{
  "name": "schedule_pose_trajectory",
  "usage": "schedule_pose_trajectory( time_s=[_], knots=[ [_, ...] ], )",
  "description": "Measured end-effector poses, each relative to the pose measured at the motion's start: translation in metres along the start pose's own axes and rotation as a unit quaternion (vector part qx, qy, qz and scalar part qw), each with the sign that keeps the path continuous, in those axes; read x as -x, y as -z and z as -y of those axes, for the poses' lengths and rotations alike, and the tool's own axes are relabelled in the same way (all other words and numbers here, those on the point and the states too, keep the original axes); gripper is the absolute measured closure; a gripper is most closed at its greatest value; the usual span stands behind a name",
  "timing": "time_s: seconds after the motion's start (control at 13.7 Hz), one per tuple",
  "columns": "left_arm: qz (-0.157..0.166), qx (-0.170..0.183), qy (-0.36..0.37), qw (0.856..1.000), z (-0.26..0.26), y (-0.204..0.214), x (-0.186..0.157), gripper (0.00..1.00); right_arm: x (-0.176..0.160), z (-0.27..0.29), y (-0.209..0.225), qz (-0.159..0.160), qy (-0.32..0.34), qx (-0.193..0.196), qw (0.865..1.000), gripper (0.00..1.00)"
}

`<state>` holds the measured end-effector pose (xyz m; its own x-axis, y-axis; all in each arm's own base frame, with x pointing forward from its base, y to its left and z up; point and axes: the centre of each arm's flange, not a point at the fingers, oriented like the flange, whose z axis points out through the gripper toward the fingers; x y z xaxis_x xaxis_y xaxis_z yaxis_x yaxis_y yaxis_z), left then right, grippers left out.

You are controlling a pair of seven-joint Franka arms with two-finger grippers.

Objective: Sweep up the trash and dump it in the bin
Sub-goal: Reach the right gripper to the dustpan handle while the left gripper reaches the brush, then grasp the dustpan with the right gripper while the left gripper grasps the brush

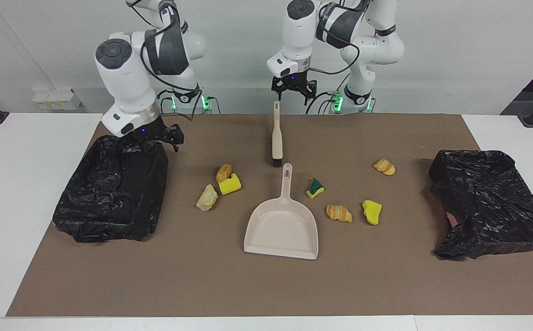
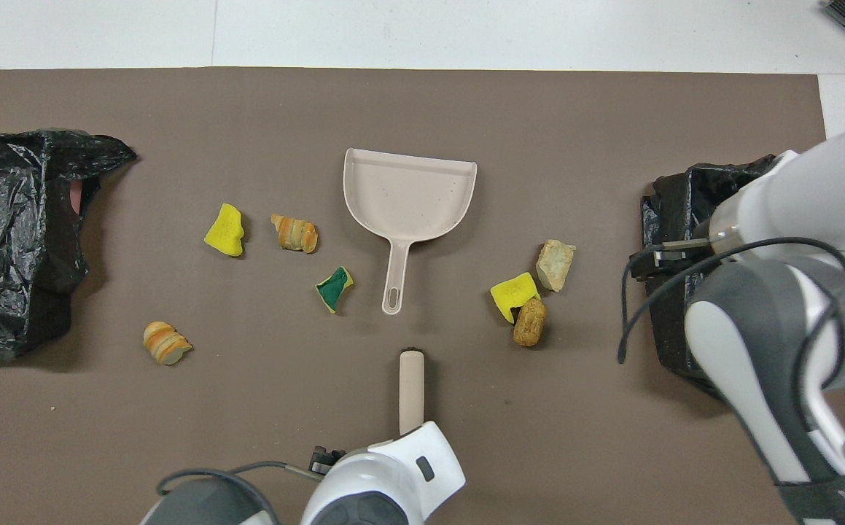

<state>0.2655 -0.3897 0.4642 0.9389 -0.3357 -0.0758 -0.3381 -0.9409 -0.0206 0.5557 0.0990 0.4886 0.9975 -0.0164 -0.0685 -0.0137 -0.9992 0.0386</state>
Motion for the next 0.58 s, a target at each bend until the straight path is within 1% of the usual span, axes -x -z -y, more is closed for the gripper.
schedule_pose_trajectory(
  time_s=[0.22, 0.51, 0.58],
  knots=[
    [-0.004, -0.011, 0.015, 1.000, -0.023, -0.042, 0.020, 0.00, 0.001, 0.082, -0.012, -0.006, -0.047, -0.005, 0.999, 0.00],
    [-0.005, 0.006, 0.018, 1.000, -0.030, -0.087, 0.031, 0.00, 0.001, 0.176, -0.028, 0.006, -0.082, -0.025, 0.996, 0.00],
    [-0.002, 0.010, 0.019, 1.000, -0.029, -0.098, 0.031, 0.02, -0.002, 0.194, -0.034, 0.011, -0.086, -0.031, 0.996, 0.00]
  ],
)
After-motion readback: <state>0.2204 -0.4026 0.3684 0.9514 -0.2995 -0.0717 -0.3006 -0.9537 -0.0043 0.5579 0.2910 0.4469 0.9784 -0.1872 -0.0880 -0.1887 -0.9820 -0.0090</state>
